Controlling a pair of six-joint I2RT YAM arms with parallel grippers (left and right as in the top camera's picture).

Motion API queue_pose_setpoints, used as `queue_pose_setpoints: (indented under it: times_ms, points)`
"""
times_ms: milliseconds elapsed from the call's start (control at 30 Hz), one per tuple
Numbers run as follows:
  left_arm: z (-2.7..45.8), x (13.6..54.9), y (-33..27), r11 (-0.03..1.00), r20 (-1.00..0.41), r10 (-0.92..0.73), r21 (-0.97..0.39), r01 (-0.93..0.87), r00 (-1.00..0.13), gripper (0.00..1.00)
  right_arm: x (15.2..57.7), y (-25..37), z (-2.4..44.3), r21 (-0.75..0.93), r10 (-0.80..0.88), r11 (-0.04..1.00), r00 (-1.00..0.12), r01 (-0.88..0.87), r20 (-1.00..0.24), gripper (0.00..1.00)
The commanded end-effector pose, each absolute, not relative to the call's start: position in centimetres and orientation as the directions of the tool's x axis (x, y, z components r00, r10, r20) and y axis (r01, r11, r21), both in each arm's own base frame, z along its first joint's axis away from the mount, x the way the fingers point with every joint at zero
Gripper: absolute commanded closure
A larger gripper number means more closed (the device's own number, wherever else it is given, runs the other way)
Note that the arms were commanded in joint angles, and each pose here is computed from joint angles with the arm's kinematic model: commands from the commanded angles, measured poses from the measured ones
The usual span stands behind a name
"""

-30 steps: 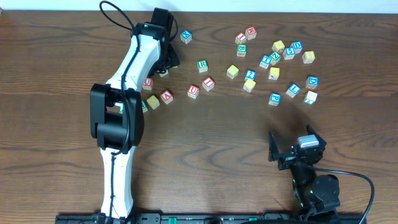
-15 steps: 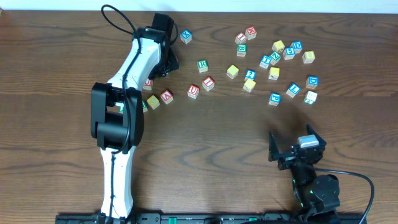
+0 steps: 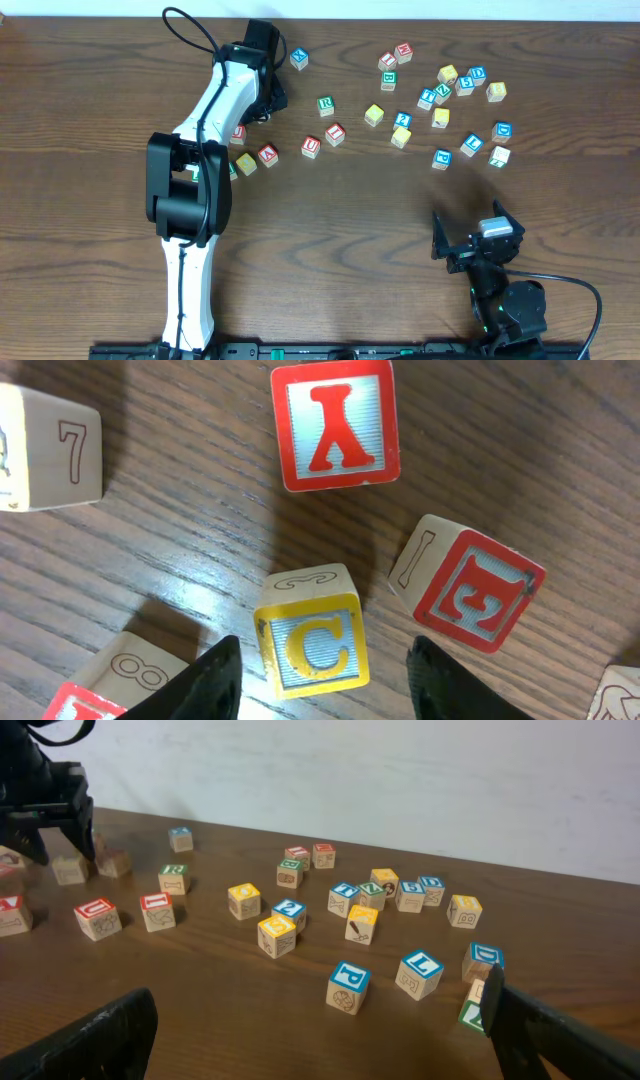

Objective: Spell out CORL
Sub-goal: 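Lower the left gripper and grasp the yellow C block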

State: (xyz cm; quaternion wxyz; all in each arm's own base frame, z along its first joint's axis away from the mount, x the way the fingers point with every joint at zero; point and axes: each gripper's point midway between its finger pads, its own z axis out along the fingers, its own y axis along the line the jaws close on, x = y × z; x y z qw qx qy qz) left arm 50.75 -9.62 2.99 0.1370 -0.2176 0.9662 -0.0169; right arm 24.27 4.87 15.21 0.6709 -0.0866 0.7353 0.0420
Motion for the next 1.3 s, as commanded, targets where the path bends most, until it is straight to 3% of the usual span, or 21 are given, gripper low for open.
queue_pose_setpoints:
  times_ms: [0,633,767,967,1067,1267]
  points:
    - [2.6,50.4,-8.8,0.889,-0.266,-0.453,-0.058,-0.455,-0.851,0.5,24.3,4.7,15.2,-0.066,-0.082,0.982,-0.083,-0.178,-0.993,0.01]
    - [1.1,50.4,-8.6,0.884,-0.285,-0.46,-0.057,-0.464,-0.841,0.49,24.3,4.7,15.2,-0.066,-0.082,0.982,-0.083,-0.178,-0.993,0.01]
    - [1.1,50.6,-8.6,0.884,-0.289,-0.46,-0.061,-0.464,-0.839,0.61,24.3,4.7,15.2,-0.067,-0.082,0.982,-0.083,-0.178,-0.993,0.01]
    - [1.1,50.5,-8.6,0.884,-0.288,-0.46,-0.06,-0.464,-0.84,0.69,24.3,4.7,15.2,-0.067,-0.082,0.982,-0.083,-0.178,-0.993,0.01]
    - [1.1,50.6,-8.6,0.884,-0.289,-0.46,-0.061,-0.464,-0.839,0.78,24.3,4.7,15.2,-0.067,-0.082,0.982,-0.083,-0.178,-0.993,0.01]
    - [1.1,50.5,-8.6,0.884,-0.288,-0.46,-0.06,-0.464,-0.84,0.78,24.3,4.7,15.2,-0.066,-0.082,0.982,-0.083,-0.178,-0.993,0.01]
